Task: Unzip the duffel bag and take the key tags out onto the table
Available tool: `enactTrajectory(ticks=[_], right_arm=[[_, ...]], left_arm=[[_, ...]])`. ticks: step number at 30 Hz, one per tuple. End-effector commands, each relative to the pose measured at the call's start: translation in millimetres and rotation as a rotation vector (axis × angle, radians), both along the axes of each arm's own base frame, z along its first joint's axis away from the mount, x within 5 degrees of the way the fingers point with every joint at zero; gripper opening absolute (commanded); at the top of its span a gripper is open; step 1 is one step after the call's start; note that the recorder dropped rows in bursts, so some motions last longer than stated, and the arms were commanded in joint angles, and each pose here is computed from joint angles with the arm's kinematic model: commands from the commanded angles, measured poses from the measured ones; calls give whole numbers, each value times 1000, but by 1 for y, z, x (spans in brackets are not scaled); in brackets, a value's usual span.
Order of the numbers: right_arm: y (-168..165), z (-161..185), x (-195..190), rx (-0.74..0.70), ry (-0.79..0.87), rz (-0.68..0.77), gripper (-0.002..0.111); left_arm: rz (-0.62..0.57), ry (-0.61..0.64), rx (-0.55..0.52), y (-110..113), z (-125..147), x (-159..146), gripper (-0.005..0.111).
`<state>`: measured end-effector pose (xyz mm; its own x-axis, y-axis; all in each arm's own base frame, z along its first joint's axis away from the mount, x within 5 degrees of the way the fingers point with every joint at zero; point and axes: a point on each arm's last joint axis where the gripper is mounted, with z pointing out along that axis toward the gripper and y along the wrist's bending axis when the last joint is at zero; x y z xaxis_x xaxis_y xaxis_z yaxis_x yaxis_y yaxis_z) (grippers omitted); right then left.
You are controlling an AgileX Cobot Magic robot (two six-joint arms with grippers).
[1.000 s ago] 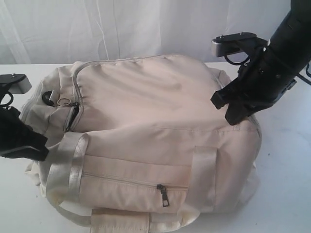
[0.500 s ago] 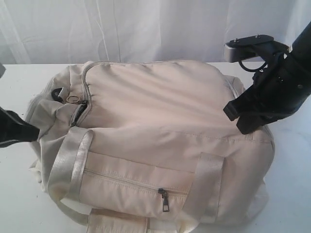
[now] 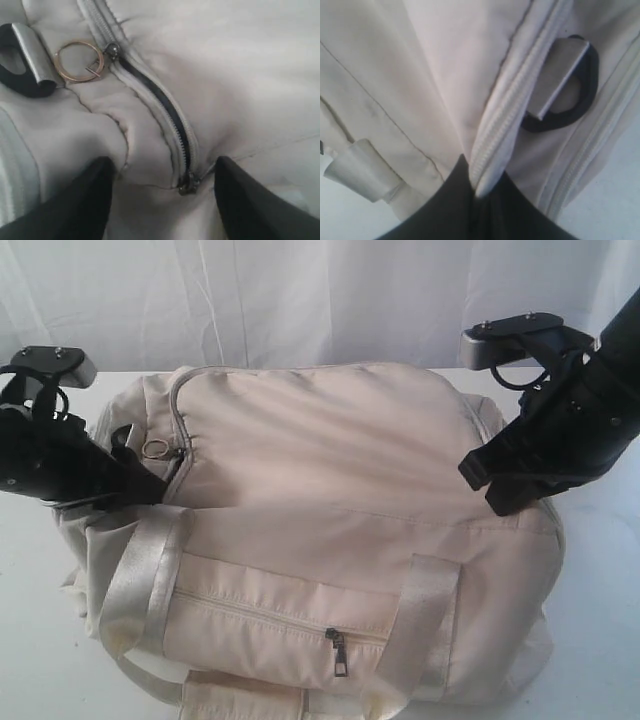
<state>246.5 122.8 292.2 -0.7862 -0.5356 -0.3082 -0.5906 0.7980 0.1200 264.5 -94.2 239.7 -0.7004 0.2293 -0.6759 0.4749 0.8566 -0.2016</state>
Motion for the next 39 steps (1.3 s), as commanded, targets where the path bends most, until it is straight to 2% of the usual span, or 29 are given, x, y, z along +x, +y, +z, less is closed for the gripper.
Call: enactTrajectory(ticks=[1, 3, 6, 10, 14, 17, 21, 23, 25, 29, 31, 34, 39], right_arm=[[-5, -4, -3, -33, -6, 0, 0], [-5, -4, -3, -31, -10, -1, 0], [-5, -3, -2, -30, -14, -1, 0], [-5, -3, -2, -30, -14, -1, 0], [-5, -3, -2, -30, -14, -1, 0], [-5, -3, -2, -30, -14, -1, 0], [-5, -3, -2, -30, -14, -1, 0], [-5, -3, -2, -28, -14, -2, 0], [-4, -3, -2, -25, -14, -3, 0], [-4, -3, -2, -25, -14, -3, 0], [-4, -3, -2, -24, -14, -3, 0], [-4, -3, -3, -21, -13, -4, 0], [-4, -3, -3, -22, -11, -3, 0]], left_arm=[[10, 43, 9, -4, -17, 9, 47], [12, 53, 12, -4, -20, 10, 25], [4, 57, 14, -4, -21, 10, 0], [-34, 74, 7, -6, -17, 4, 0], [-94, 63, -11, -7, 0, -9, 0], [-145, 30, -1, -5, 16, -22, 0], [-150, -66, -2, -1, 39, -35, 0], [-172, -86, -4, -1, 51, -38, 6], [-183, -60, 8, -2, 66, -35, 17], [-127, 32, 138, 4, 93, -15, 38], [-145, 99, 179, 3, 101, -5, 49], [-197, 189, 195, -6, 97, 8, 62], [-267, 283, 238, -26, 68, 22, 67]])
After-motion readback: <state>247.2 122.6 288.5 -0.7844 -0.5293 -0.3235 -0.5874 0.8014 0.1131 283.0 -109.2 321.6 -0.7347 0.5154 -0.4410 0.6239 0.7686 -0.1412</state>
